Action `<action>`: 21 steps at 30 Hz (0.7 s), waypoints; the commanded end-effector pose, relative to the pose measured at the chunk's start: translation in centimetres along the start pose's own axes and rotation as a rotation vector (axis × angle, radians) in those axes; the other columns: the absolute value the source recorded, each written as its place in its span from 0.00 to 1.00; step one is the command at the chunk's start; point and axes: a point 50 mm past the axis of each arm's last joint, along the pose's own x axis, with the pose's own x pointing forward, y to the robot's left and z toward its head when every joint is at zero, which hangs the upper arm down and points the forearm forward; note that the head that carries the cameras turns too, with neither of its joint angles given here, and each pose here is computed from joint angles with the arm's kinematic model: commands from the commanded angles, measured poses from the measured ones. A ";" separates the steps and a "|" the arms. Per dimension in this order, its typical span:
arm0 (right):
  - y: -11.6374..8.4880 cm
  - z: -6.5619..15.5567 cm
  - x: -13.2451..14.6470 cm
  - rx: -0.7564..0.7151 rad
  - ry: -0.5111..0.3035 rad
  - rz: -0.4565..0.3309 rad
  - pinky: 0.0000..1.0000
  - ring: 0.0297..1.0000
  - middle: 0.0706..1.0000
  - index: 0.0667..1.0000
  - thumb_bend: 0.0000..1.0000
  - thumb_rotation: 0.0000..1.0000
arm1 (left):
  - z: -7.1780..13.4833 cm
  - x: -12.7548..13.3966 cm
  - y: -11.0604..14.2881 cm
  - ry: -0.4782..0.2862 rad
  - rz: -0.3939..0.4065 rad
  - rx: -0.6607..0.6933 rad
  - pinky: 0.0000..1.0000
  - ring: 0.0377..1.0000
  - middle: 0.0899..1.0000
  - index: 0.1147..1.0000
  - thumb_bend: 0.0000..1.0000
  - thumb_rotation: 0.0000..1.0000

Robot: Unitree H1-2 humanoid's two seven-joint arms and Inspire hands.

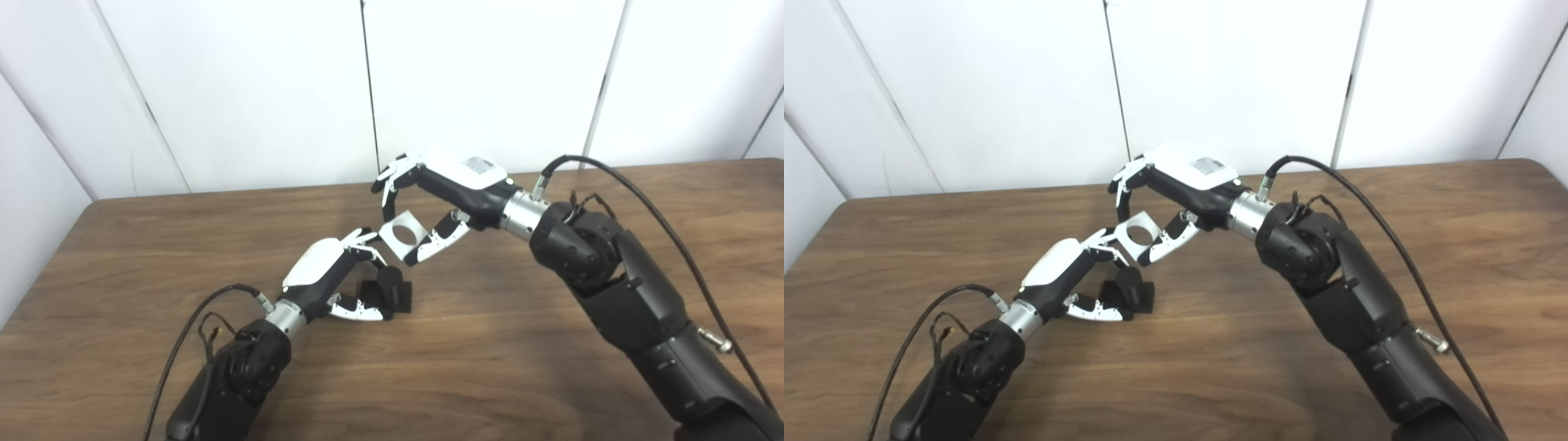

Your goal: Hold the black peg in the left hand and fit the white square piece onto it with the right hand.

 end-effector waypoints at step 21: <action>0.4 -0.1 2.9 -0.033 -0.021 0.012 0.89 0.83 0.75 0.44 0.52 0.14 | 0.3 0.7 -0.1 0.032 -0.028 0.050 0.94 0.98 0.91 0.43 0.52 0.08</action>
